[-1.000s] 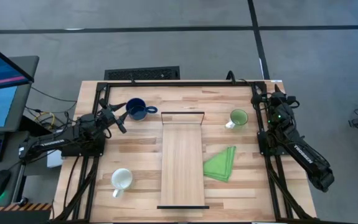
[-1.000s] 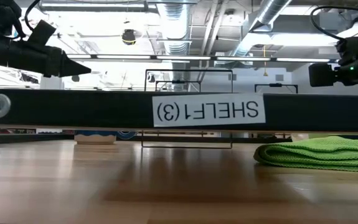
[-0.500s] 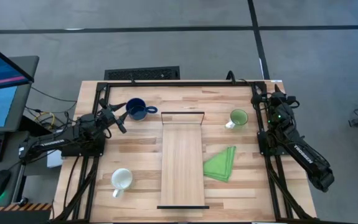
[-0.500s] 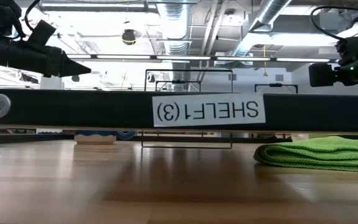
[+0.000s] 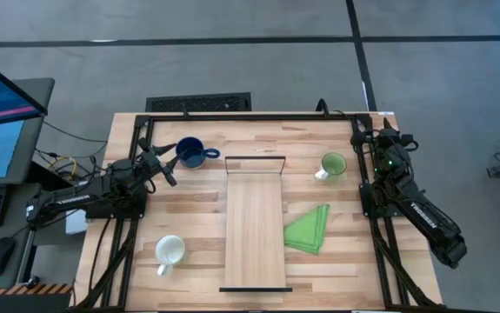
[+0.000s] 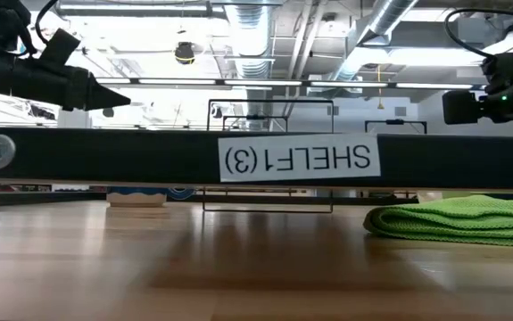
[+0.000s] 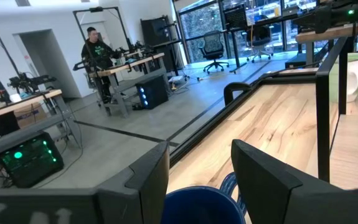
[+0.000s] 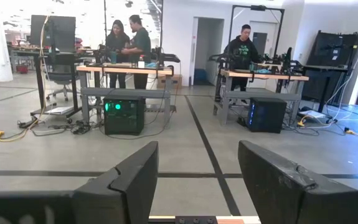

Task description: Stack small to large cups/mugs on shelf

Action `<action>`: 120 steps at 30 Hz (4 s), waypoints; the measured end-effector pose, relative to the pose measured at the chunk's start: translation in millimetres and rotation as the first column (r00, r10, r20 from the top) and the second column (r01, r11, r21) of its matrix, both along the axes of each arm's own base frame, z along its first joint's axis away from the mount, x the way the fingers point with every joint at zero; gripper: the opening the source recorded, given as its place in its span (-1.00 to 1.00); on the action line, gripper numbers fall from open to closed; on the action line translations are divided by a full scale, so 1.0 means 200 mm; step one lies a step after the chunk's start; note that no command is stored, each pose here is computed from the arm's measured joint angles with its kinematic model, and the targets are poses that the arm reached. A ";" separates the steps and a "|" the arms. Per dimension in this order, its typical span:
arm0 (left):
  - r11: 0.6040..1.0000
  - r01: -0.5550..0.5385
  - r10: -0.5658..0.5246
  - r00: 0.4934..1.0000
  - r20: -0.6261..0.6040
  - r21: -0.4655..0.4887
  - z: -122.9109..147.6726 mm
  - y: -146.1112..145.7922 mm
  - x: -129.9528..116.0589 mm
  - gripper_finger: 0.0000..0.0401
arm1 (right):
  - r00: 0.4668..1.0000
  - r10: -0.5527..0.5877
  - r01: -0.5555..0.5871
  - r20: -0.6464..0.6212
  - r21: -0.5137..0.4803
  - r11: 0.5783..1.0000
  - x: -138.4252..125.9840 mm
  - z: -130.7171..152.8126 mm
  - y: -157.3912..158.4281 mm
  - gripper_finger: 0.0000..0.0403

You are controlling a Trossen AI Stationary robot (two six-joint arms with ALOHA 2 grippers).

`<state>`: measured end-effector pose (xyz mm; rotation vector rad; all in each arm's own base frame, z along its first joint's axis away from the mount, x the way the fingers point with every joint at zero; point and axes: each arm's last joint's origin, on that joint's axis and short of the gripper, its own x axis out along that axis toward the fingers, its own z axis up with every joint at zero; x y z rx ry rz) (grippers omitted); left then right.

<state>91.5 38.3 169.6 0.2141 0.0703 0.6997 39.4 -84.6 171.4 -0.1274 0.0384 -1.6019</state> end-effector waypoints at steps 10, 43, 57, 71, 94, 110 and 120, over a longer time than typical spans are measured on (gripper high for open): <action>0.996 0.025 -0.019 0.997 0.081 -0.080 0.00 0.00 0.00 -0.17 | 1.000 0.000 0.000 0.000 0.000 1.000 0.00 0.00 0.00 0.22; 0.892 0.442 -0.405 0.872 0.276 -0.089 0.44 -0.11 -0.04 -0.17 | 0.999 0.003 -0.003 0.046 -0.001 1.000 0.00 0.00 0.00 0.22; 0.920 0.367 -0.383 0.916 -0.119 -0.135 0.78 -0.28 0.22 -0.17 | 0.999 0.003 -0.003 0.044 -0.001 1.000 0.00 0.00 0.00 0.22; 0.951 0.059 -0.144 0.954 -0.264 -0.303 0.96 -0.58 0.27 -0.17 | 0.999 0.003 -0.003 0.044 -0.001 1.000 0.00 0.00 0.00 0.22; 0.694 -0.332 -0.343 0.628 -0.699 -0.639 0.93 -0.90 0.52 -0.17 | 0.996 0.009 -0.009 0.089 0.006 1.000 0.00 0.00 0.00 0.22; 0.133 -0.670 -0.333 0.664 -0.669 -0.731 0.92 -1.04 0.45 -0.17 | 1.000 0.004 -0.006 0.023 0.099 0.995 0.02 -0.05 -0.03 0.22; 0.007 -0.754 -0.244 0.635 -0.733 -0.657 0.80 -1.19 0.51 -0.17 | 1.000 0.004 -0.006 0.021 0.100 0.995 0.03 -0.05 -0.04 0.22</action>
